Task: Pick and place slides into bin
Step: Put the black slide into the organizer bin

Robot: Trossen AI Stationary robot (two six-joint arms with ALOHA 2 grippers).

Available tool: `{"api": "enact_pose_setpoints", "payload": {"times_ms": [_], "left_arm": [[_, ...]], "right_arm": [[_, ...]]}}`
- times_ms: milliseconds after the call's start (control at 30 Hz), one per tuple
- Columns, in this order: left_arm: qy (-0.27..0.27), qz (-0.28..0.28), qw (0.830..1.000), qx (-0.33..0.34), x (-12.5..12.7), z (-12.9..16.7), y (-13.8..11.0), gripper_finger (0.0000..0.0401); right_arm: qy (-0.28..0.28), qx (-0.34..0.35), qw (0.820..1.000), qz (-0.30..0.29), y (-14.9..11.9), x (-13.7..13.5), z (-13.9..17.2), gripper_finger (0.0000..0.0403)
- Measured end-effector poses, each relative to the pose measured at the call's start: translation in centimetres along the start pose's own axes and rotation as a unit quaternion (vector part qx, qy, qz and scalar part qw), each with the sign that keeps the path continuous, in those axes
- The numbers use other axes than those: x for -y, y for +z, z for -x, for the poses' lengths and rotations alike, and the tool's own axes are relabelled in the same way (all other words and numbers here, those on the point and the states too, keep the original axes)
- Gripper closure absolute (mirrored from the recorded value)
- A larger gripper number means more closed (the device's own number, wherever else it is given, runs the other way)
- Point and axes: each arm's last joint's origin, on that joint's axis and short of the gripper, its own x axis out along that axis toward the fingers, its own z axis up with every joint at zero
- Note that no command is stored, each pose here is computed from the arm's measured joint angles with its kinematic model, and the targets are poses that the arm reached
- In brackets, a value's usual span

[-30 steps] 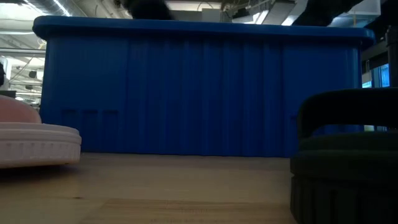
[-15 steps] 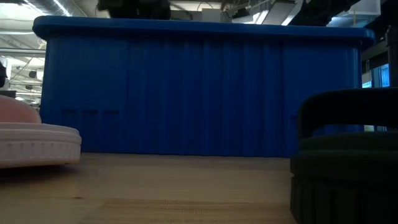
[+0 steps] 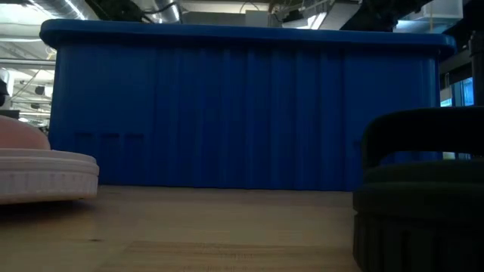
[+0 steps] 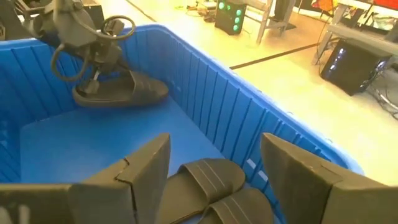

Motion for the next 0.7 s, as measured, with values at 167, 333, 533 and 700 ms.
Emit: {"api": "enact_pose_setpoints", "payload": {"times_ms": [167,333,533,700], "left_arm": [[0.004,-0.012,1.000,0.005,-0.7,-1.1,-0.1,0.0396],[-0.008,-0.012,1.000,0.000,-1.5,-1.9,-0.2,0.0398],[-0.009,0.003,1.000,-0.004,-2.0,-2.3,-0.3,0.0391],[-0.011,0.005,1.000,0.000,-1.8,-2.1,-0.2,0.0389]], "right_arm": [[0.000,-0.007,1.000,-0.007,0.0,-0.1,-0.6,0.0152],[0.001,-0.018,1.000,-0.006,-0.2,-0.1,-1.2,0.0152],[0.001,-0.028,1.000,-0.005,-0.3,-0.2,-1.8,0.0152],[0.001,-0.030,1.000,-0.005,-0.3,-0.2,-1.9,0.0152]]}}
